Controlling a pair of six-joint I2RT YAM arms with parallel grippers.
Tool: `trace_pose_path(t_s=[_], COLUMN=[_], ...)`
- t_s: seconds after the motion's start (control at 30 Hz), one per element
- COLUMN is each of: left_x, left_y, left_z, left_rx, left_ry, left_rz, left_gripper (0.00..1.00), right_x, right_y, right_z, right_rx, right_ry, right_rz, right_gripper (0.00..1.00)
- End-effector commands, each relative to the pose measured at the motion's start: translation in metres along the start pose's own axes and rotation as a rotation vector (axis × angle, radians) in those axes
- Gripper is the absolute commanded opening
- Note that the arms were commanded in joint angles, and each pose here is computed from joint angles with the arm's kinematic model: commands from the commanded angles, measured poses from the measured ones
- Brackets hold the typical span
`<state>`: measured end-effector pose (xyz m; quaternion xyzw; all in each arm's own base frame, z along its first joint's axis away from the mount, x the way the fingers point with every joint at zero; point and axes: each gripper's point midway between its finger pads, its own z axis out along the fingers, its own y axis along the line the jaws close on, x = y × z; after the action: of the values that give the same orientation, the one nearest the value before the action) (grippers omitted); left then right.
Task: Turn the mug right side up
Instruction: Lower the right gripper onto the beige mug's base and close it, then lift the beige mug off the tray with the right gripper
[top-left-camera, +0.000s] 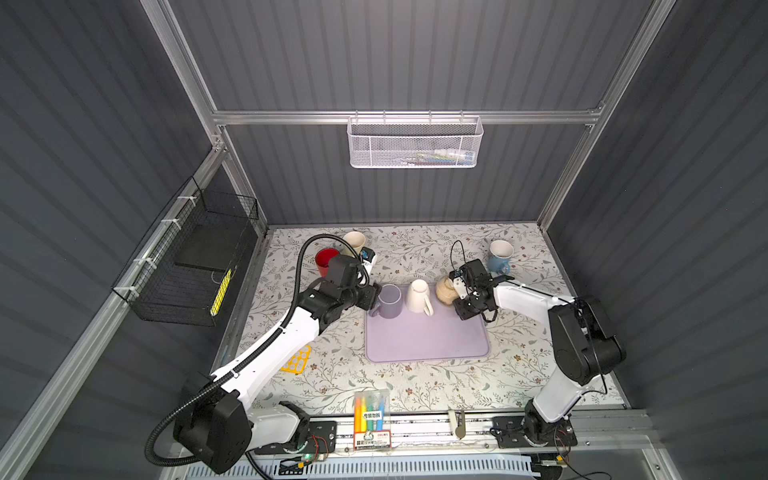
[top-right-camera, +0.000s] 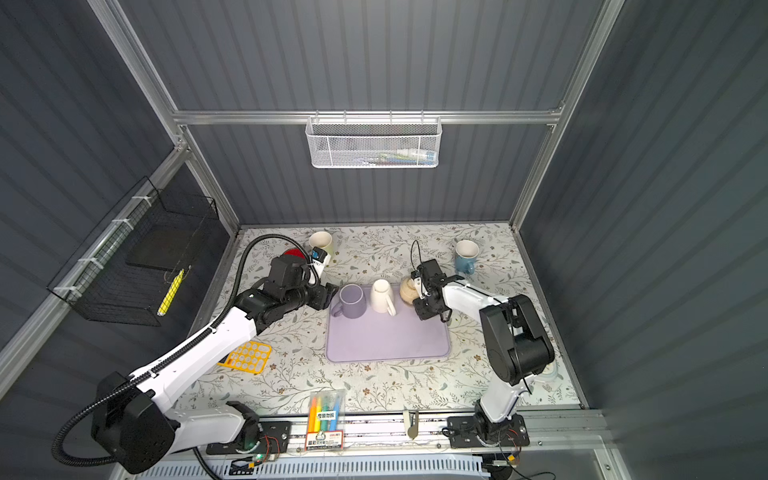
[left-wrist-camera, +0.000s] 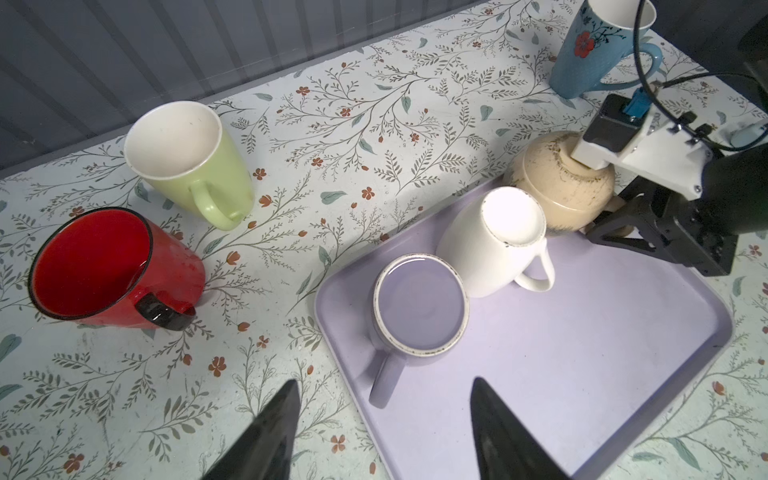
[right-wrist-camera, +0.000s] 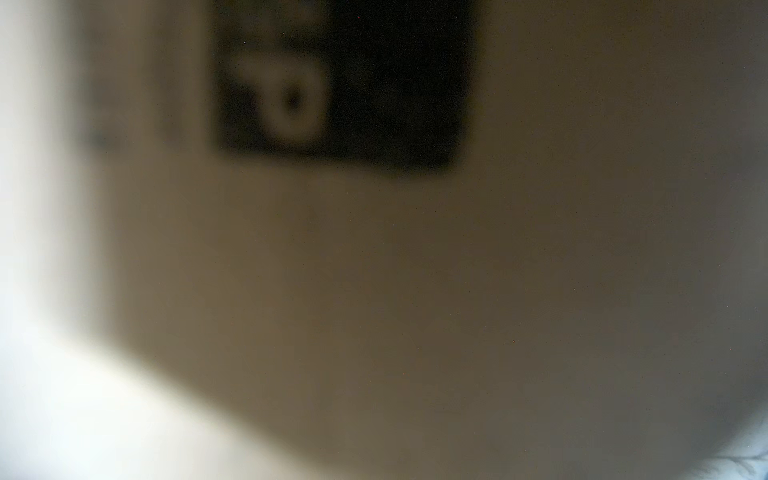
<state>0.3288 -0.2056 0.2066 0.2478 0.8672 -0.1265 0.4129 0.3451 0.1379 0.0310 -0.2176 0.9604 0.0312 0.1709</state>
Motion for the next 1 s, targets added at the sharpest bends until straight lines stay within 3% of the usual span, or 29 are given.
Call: trace_pose_path(t_s=[0.0,0.43,0.97], left_x=[-0.008,-0.006,-0.007], left_y=[0.001,0.002,0.003], left_z=[-0.001,-0.001,-0.005], left_rx=[-0.001,-0.004,-0.011], left_ry=[-0.028,-0.027,-0.036], left_rz=[0.000,0.001,0.001], left_gripper=[0.65,0.65,0.65], right_x=[0.005,0.000,-0.024], right_y=[0.002,0.006,0.017], right_z=[0.005,-0.002,-0.037], right_rx=[0.005,-0.018,-0.091], right_ry=[0.024,0.013,-0.143], right_rz=[-0.006,0.008,0.039], right_gripper=[0.23,0.12,0.05])
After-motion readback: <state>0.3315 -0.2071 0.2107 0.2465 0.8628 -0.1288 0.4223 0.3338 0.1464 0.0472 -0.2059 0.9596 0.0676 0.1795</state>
